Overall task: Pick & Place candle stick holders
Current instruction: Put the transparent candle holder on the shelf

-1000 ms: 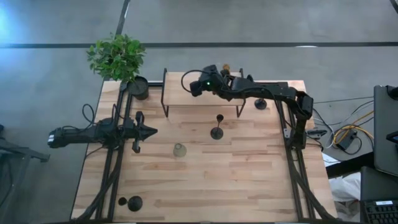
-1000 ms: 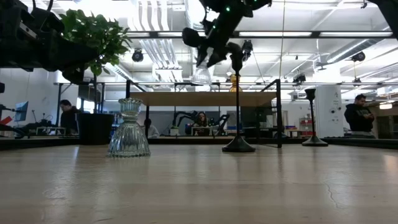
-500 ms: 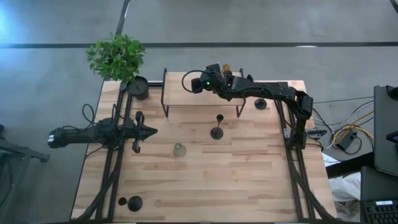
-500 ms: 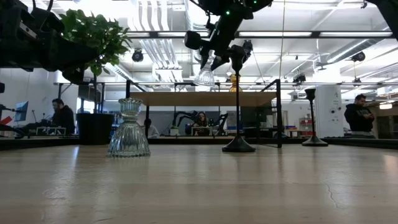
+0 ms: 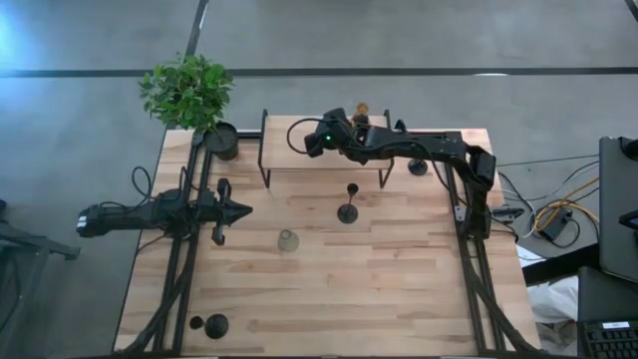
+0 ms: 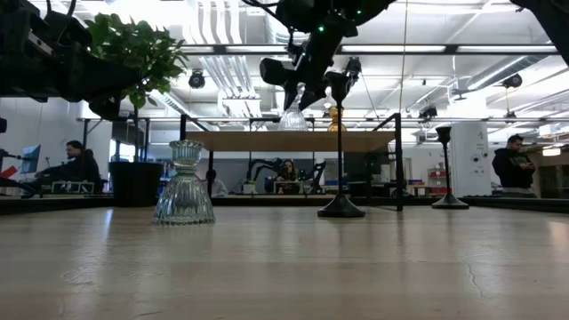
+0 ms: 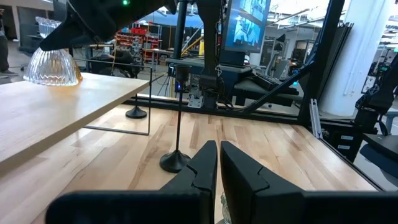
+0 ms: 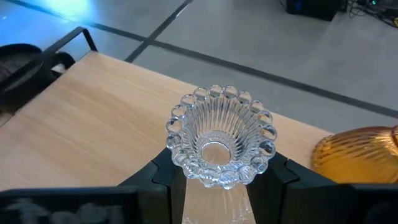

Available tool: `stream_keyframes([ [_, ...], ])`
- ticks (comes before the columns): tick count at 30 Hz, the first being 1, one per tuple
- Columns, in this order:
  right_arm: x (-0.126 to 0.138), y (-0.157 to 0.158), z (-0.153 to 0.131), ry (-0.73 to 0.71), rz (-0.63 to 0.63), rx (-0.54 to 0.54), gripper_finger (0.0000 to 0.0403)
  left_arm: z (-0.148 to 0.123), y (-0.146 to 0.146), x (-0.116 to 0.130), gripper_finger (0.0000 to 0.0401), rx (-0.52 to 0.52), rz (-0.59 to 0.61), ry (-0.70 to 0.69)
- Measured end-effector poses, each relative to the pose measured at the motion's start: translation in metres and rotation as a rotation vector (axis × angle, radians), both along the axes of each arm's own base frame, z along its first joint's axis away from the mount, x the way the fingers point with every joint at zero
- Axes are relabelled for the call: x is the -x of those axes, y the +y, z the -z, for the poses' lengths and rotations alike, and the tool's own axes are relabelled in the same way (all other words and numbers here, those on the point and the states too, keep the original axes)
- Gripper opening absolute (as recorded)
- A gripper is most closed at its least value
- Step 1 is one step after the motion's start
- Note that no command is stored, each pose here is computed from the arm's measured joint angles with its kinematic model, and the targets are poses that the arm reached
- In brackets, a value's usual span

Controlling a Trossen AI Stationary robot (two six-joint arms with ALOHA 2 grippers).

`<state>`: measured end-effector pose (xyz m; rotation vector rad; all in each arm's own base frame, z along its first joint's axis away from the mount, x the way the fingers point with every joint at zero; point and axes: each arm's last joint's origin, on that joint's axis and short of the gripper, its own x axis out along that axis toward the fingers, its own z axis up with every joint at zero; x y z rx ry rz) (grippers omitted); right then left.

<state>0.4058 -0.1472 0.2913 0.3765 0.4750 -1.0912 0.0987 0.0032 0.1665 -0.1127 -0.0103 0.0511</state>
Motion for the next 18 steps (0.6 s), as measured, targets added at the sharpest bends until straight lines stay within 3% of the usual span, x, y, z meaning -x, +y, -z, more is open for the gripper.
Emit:
stream_keyframes([
  [18,-0.0021,-0.0079,0.0086,0.052,-0.031,0.005,0.0118,0.0000,0.0000,0.0000,0.0026,0.000,0.000,0.000],
])
